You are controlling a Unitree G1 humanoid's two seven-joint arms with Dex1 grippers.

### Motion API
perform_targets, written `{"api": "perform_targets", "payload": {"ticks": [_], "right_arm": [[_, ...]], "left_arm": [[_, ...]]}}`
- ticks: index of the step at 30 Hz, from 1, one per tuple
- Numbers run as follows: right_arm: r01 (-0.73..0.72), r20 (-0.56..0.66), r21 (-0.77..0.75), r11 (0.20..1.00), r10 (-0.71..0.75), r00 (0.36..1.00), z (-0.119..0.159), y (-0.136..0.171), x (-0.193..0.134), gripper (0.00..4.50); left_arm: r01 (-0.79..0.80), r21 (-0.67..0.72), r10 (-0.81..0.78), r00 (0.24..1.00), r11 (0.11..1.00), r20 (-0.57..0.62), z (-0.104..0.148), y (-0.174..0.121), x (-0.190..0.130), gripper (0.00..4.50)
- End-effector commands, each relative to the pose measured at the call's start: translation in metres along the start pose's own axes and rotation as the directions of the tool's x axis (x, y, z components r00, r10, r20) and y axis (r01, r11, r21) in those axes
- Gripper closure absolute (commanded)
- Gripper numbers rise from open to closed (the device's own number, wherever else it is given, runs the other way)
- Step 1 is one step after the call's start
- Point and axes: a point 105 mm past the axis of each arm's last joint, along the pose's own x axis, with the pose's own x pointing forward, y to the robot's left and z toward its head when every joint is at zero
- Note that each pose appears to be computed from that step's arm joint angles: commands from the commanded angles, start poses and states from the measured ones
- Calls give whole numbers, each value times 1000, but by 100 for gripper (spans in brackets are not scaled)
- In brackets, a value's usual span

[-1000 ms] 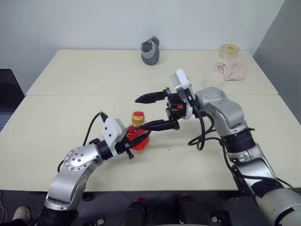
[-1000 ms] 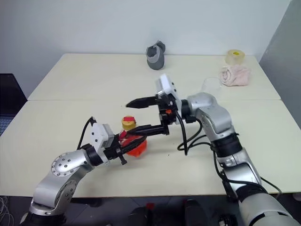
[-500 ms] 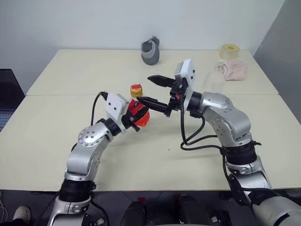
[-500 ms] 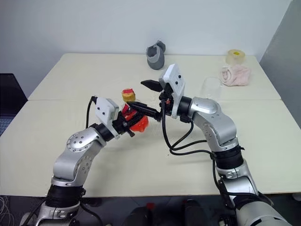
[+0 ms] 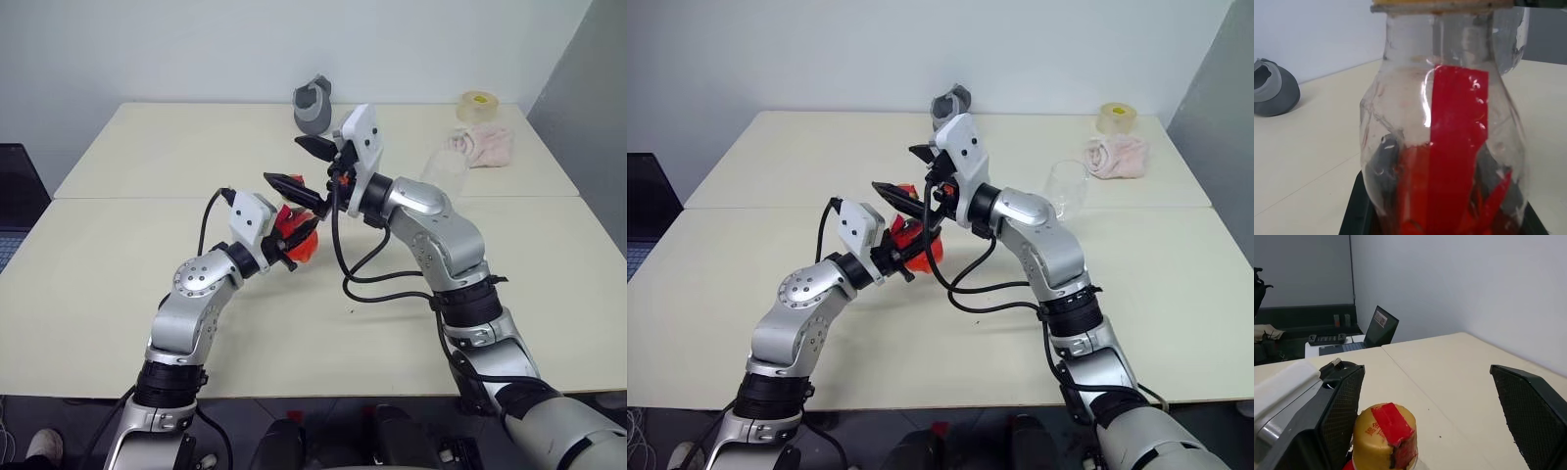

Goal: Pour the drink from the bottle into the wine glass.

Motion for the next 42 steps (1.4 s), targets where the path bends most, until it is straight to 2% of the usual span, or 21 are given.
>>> {"api": "perform_targets", "payload": {"ticks": [1, 6, 14, 18, 28, 42], "right_arm": [[18, 42, -56, 998, -16, 999, 14, -5, 0, 12], [32, 21, -71, 997, -31, 999, 9, -13, -10, 12], [53, -73, -110, 993, -61, 995, -1, -46, -66, 12], [18, -85, -97, 995, -26, 996, 1, -45, -78, 12], [-103, 35, -17, 995, 103, 994, 12, -3, -37, 12], [-57, 57, -55, 997, 60, 997, 10, -14, -2, 12]], "left_arm": [[-4, 46, 1, 998, 999, 67, 19, 2, 1, 319], [-8, 45, 5, 998, 999, 66, 20, 2, -1, 319], [-21, 49, 18, 998, 999, 57, 20, 8, -6, 319], [-23, 52, 20, 998, 998, 57, 21, 11, -6, 319], [-8, 51, 4, 997, 999, 72, 24, 8, 2, 319], [-8, 53, 5, 998, 999, 70, 24, 7, 0, 319]]}}
